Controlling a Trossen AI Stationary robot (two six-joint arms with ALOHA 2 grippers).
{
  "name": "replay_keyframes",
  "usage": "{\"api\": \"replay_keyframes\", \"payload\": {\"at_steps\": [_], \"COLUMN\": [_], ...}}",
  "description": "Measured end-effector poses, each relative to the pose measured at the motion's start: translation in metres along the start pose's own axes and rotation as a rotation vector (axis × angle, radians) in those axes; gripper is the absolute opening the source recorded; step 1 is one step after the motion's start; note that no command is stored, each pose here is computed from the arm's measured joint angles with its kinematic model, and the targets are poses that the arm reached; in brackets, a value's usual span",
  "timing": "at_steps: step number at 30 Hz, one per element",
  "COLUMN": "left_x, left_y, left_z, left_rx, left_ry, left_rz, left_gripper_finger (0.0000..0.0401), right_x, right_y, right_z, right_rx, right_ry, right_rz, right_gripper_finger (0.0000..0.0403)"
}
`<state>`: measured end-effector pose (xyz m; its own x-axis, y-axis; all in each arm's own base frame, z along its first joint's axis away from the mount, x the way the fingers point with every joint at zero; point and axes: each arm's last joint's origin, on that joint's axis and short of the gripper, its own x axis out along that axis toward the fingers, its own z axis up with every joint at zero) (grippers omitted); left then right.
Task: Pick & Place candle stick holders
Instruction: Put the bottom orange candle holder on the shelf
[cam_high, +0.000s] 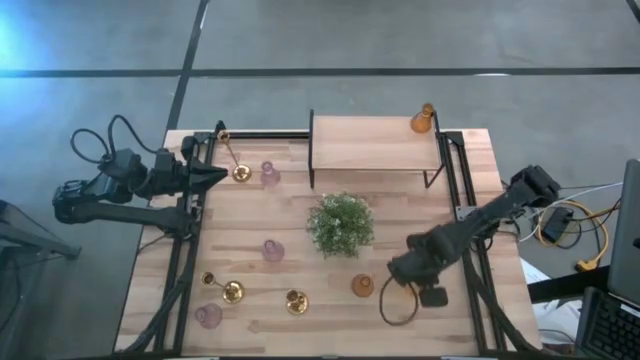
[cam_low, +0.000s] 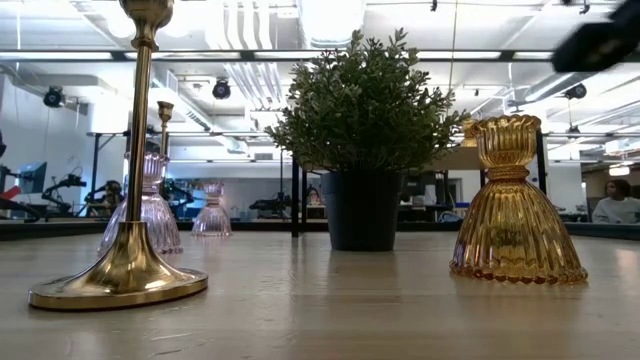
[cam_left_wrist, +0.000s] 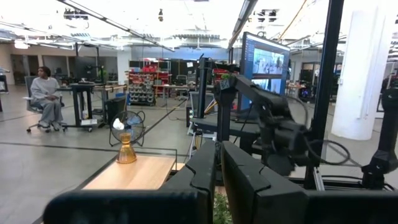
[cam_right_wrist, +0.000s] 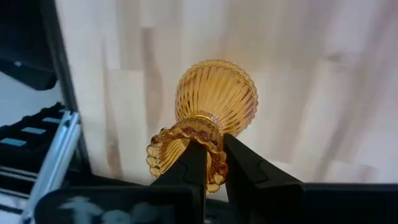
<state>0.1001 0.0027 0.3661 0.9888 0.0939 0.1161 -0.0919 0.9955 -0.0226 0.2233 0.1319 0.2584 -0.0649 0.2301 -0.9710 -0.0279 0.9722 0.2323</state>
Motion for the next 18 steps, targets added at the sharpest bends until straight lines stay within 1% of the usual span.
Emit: {"api": "replay_keyframes", "payload": {"at_steps": [5,9,14,18], "left_x": [0.0,0.0,0.0,0.0], "left_y": [0.0,0.0,0.0,0.0], "left_z": [0.0,0.0,0.0,0.0], "left_rx": [0.0,0.0,0.0,0.0], "left_ry": [0.0,0.0,0.0,0.0], "left_rz": [-0.001,0.0,0.0,-0.001], "left_gripper_finger": [0.003,0.003,0.003,0.003], "right_x": [-0.043,-0.083,-0.129,-0.162], "right_y": [-0.027,-0.05,-0.075,-0.096], "right_z": [0.0,-0.005,-0.011,-0.013], "right_rx": [0.0,0.025,0.051,0.052], "right_ry": [-0.082,-0.151,-0.219,-0.336], "right_rz": [-0.041,-0.063,-0.162,-0.2], "right_gripper_finger": [0.0023,0.0023,0.0023,0.0023]}}
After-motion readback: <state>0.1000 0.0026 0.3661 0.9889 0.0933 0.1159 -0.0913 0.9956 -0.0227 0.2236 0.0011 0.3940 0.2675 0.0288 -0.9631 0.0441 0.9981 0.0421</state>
